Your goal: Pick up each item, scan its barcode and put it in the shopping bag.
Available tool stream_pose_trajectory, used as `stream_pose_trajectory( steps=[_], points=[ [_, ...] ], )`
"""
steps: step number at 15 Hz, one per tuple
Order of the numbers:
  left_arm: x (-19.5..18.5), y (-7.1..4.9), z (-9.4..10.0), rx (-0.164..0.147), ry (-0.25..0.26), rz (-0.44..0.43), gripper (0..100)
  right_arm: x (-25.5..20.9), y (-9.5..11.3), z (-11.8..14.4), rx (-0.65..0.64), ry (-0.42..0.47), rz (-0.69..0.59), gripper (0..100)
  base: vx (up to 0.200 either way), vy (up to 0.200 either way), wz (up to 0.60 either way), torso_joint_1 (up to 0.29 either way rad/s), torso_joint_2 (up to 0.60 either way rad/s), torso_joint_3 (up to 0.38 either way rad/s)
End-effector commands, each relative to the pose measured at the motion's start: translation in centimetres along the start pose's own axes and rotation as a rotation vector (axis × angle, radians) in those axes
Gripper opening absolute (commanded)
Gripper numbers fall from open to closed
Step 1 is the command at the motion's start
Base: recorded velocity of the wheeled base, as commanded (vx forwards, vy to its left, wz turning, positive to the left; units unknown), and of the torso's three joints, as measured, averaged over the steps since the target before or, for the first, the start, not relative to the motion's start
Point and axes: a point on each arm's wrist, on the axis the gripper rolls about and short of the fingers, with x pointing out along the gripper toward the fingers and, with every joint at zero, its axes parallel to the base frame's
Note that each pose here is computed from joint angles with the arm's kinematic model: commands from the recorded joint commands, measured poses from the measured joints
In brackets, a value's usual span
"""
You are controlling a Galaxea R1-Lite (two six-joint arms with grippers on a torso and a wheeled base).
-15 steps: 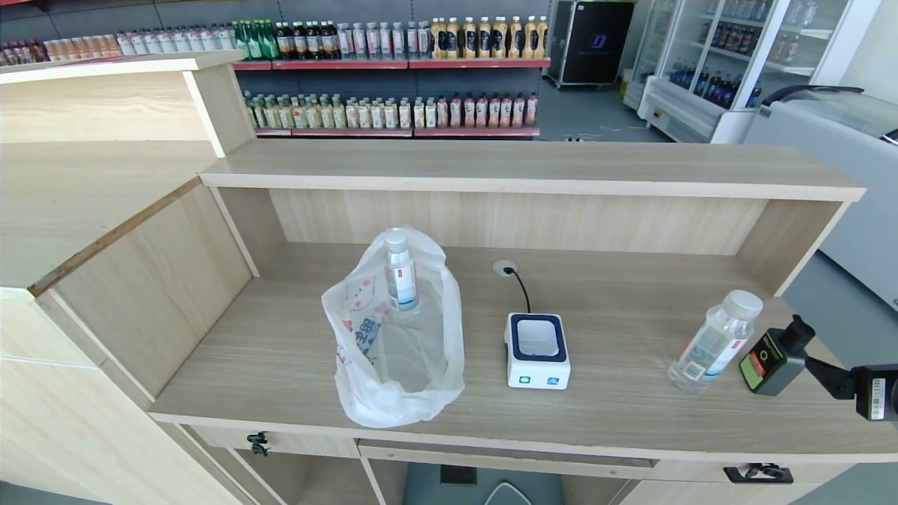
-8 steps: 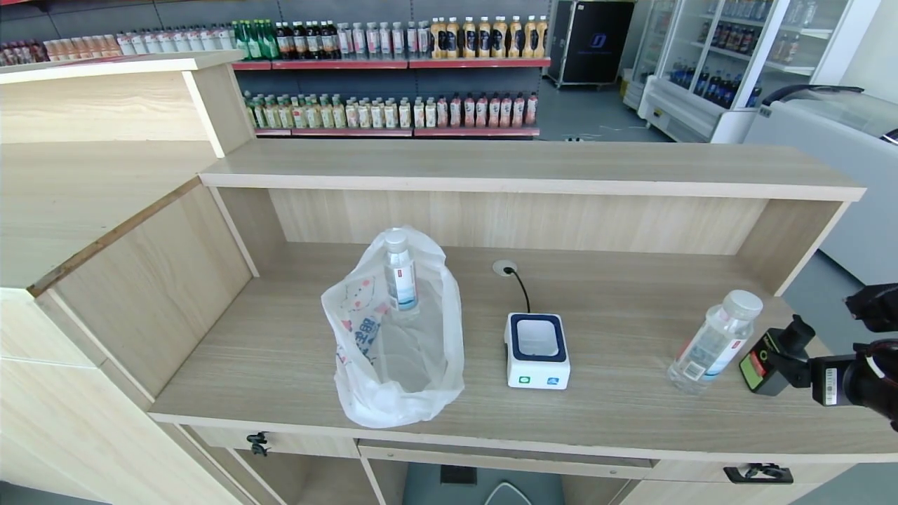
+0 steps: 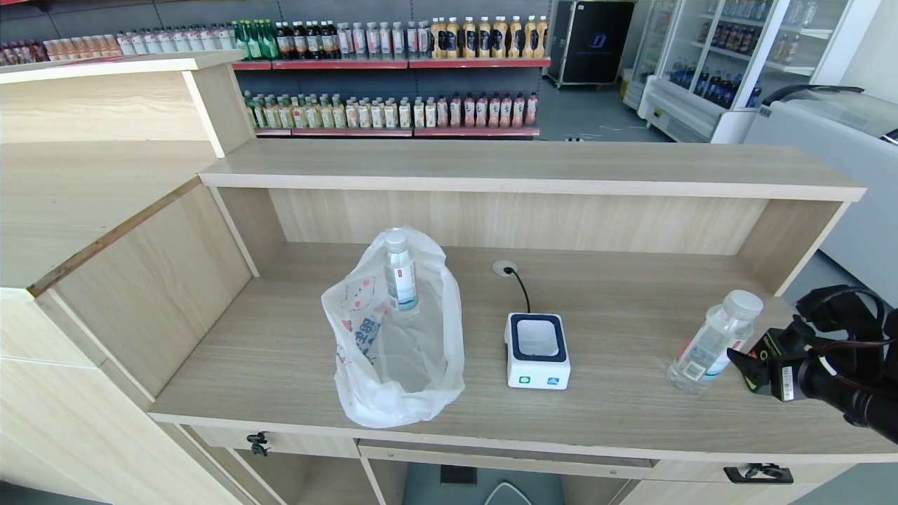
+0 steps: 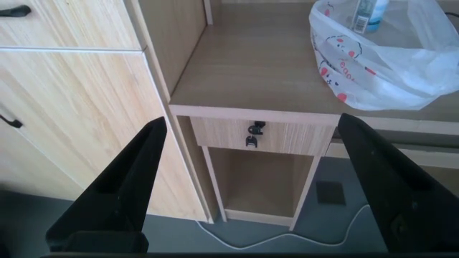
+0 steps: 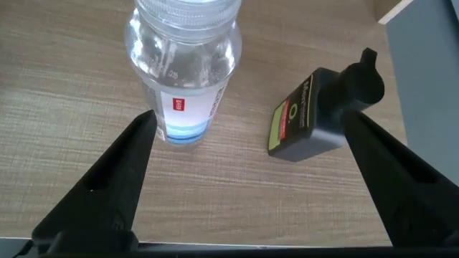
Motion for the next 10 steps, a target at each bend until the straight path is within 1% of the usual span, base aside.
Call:
stream_pose_trajectory(
  steps=[1, 4, 7, 10],
  points=[
    [0.0, 0.0, 0.0, 0.0, 0.0, 0.001, 100, 0.9, 0.7, -0.5, -0.007, 0.011, 0.028, 100, 0.0, 0.0, 0.0, 0.0, 0.0, 0.0],
    [0.0, 0.0, 0.0, 0.0, 0.0, 0.001, 100, 1.7, 1.0, -0.7, -0.025, -0.009, 0.037, 100, 0.0, 0.0, 0.0, 0.0, 0.0, 0.0],
    [0.0, 0.0, 0.0, 0.0, 0.0, 0.001, 100, 2.1, 1.1, -1.1, -0.027, 0.0, 0.041, 100, 0.0, 0.0, 0.0, 0.0, 0.0, 0.0],
    [0.0, 0.0, 0.0, 0.0, 0.0, 0.001, 100, 2.9, 1.2, -1.4, -0.028, -0.026, 0.059, 100, 0.0, 0.0, 0.0, 0.0, 0.0, 0.0]
  ],
)
